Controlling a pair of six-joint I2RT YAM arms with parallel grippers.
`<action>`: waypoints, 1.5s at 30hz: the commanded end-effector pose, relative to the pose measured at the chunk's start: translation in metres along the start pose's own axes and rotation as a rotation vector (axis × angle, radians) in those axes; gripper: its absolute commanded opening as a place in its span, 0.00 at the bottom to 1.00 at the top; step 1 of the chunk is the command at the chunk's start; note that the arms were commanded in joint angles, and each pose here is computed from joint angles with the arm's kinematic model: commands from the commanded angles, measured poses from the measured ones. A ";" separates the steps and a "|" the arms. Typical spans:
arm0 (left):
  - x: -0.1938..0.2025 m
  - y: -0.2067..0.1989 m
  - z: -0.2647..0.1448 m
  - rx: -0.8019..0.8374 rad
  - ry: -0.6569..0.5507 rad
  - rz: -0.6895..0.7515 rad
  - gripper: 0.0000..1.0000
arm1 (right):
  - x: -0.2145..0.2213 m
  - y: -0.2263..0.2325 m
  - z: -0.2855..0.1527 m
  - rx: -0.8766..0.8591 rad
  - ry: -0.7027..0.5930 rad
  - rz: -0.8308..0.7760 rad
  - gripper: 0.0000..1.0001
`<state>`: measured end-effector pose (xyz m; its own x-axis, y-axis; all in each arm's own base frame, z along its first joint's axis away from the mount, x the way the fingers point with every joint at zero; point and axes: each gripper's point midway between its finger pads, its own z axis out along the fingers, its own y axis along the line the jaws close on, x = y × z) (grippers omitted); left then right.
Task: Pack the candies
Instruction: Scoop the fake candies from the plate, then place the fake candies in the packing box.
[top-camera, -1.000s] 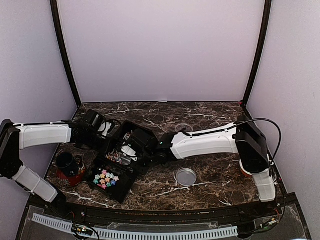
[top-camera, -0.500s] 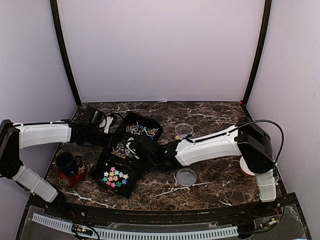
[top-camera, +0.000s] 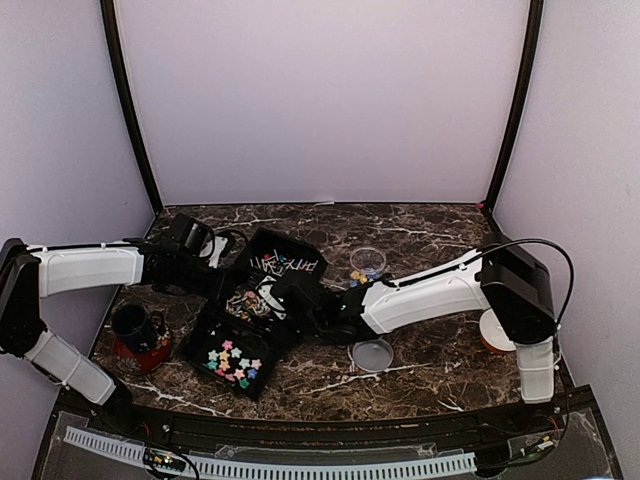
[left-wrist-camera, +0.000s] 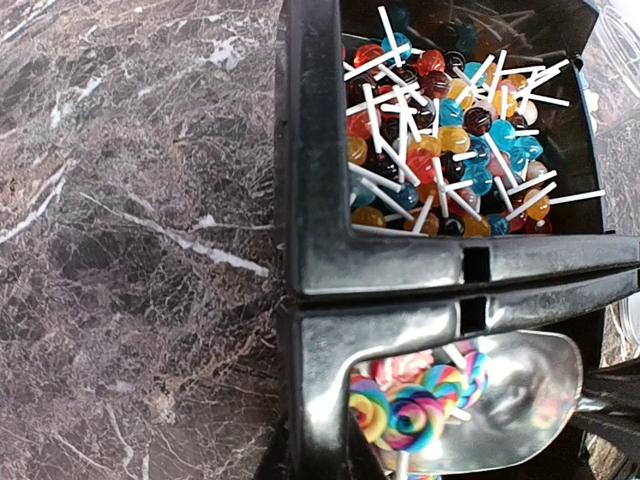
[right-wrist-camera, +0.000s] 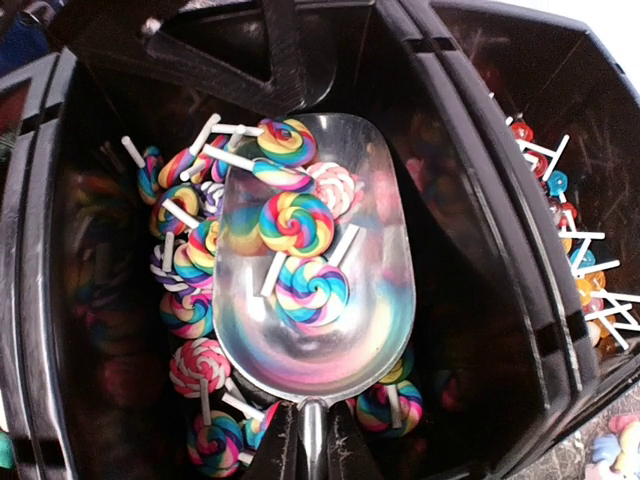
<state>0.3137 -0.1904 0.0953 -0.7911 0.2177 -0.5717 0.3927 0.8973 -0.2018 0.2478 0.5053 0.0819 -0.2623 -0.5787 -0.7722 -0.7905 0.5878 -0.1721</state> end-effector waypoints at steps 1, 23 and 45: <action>-0.037 -0.036 -0.024 0.175 -0.096 -0.028 0.00 | -0.011 -0.027 -0.006 0.014 -0.050 0.052 0.00; -0.033 -0.026 -0.021 0.140 -0.072 -0.049 0.00 | -0.007 -0.035 -0.049 -0.058 -0.088 0.034 0.00; -0.031 -0.024 -0.020 0.129 -0.055 -0.056 0.00 | -0.033 -0.071 -0.136 -0.045 -0.171 -0.003 0.00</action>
<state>0.3008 -0.1909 0.0913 -0.8413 0.2021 -0.5014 0.3694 0.8921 -0.2602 0.2256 0.4290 0.1724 -0.1761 -0.5081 -0.8431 -0.8534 0.5057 -0.1265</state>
